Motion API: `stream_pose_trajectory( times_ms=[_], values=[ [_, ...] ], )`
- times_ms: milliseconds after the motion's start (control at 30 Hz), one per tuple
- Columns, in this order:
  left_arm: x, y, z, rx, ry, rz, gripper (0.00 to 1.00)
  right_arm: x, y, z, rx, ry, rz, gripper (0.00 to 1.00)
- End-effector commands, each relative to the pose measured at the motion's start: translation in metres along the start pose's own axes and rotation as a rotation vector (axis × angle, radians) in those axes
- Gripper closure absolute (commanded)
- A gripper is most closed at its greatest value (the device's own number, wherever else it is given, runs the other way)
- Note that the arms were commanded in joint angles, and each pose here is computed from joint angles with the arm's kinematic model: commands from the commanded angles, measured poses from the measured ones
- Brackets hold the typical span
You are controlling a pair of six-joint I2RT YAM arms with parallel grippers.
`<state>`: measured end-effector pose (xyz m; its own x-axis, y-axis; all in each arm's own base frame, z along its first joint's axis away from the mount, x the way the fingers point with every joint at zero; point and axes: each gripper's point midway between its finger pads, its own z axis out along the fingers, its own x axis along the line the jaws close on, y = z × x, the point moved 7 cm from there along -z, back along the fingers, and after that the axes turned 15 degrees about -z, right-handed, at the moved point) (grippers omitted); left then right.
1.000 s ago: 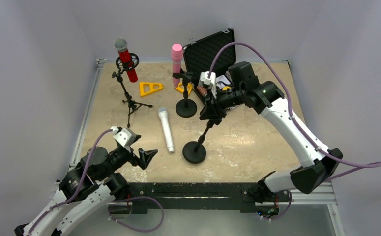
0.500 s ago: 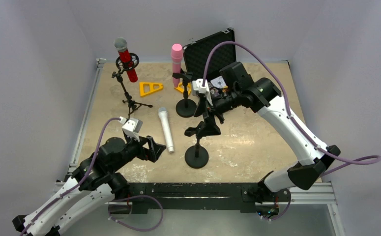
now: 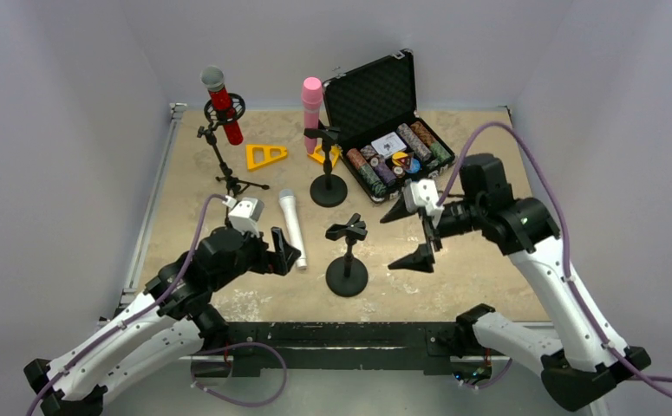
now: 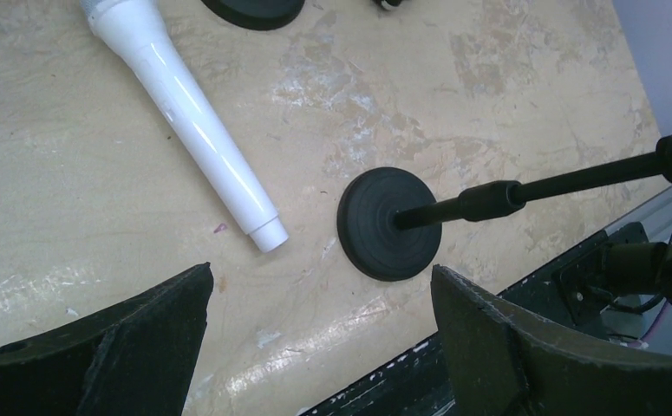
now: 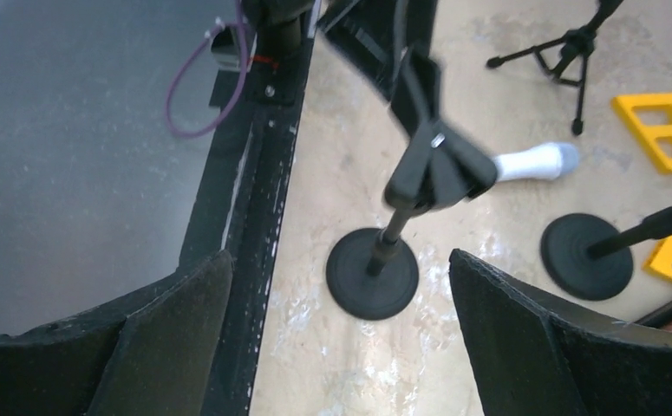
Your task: Attach the microphones to the stand
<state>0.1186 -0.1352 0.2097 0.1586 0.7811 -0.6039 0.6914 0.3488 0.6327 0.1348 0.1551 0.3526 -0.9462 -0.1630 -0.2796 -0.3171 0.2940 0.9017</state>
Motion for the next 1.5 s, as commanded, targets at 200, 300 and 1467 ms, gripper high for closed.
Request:
stream_pose_trajectory(
  times_ms=[200, 300, 1467],
  values=[
    [-0.006, 0.032, 0.03, -0.028, 0.104, -0.088, 0.01, 0.016, -0.064, 0.004, -0.12, -0.161, -0.128, 0.01],
    [-0.005, 0.04, 0.046, 0.026, 0.182, -0.075, 0.01, 0.016, -0.063, 0.003, -0.124, -0.171, -0.124, 0.01],
    [0.071, -0.024, 0.169, 0.315, 0.58, -0.089, 0.44, 0.006, -0.084, -0.005, -0.144, -0.196, -0.009, 0.01]
  ],
)
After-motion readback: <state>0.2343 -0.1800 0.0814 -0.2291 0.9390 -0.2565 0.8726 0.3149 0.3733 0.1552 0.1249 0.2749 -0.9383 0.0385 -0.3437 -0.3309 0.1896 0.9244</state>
